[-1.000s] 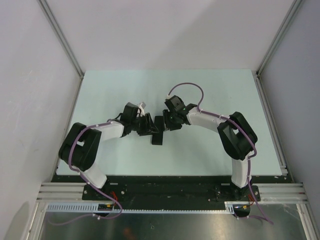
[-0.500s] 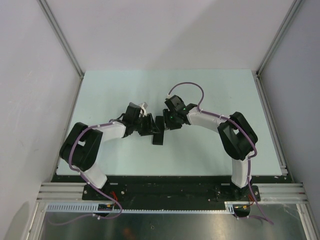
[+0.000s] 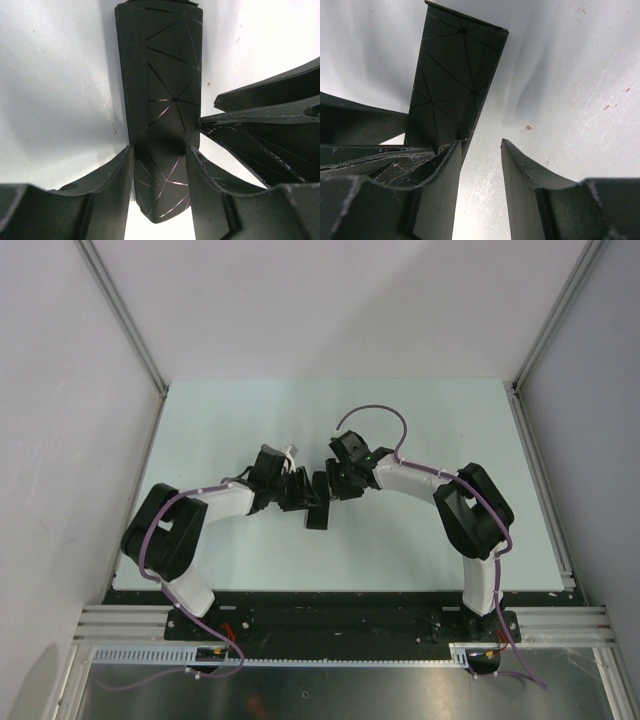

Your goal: Organize the sunglasses

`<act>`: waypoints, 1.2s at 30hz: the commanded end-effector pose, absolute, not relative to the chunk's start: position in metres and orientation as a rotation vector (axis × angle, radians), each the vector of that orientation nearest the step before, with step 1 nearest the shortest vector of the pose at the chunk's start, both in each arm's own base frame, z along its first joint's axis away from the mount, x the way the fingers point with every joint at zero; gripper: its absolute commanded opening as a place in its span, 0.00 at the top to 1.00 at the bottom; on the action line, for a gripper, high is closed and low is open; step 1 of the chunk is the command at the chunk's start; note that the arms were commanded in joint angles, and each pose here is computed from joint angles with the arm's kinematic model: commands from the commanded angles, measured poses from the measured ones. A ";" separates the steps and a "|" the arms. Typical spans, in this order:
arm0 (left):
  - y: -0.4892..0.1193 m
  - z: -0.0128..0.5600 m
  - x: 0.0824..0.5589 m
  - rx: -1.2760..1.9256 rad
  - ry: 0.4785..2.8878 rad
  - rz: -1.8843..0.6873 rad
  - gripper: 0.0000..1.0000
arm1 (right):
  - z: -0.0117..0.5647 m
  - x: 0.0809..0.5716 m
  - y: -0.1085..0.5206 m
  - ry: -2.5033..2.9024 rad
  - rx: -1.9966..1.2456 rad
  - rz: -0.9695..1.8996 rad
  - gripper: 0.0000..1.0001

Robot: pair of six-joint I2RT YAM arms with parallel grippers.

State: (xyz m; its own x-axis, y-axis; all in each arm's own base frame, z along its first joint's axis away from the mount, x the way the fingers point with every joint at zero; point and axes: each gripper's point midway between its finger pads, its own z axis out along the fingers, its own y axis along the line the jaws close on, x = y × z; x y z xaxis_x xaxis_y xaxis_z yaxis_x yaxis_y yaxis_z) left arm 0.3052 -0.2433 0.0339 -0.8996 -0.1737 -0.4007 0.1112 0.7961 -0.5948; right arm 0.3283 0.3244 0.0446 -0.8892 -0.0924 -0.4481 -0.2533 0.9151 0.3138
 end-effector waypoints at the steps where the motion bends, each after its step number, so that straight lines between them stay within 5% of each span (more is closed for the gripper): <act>1: -0.249 0.022 0.299 -0.032 2.595 -0.849 0.50 | 0.020 0.323 0.318 2.688 -0.290 0.426 0.57; 14: -0.252 0.062 0.312 -0.013 2.498 -0.858 0.38 | 0.056 0.337 0.318 2.596 -0.253 0.469 0.57; 18: -0.255 0.102 0.326 0.027 2.396 -0.862 0.30 | 0.089 0.347 0.320 2.504 -0.252 0.520 0.44; 29: -0.215 0.165 0.342 0.038 2.240 -0.620 0.21 | 0.139 0.354 0.302 2.404 -0.180 0.520 0.37; 33: -0.195 0.202 0.333 0.086 2.136 -0.556 0.01 | 0.163 0.353 0.279 2.368 -0.149 0.445 0.34; 36: -0.181 0.229 0.318 0.137 2.057 -0.520 0.00 | 0.196 0.346 0.262 2.291 -0.133 0.416 0.25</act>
State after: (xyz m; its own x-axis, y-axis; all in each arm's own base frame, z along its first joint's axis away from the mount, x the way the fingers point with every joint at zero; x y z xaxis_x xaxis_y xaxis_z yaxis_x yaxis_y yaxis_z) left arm 0.3276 -0.2063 0.1805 -0.6561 -0.1570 -0.7382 0.2503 0.8775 -0.4091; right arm 0.3487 0.2912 0.1402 -0.7790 -0.0021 -0.6270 -0.2414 0.9239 0.2968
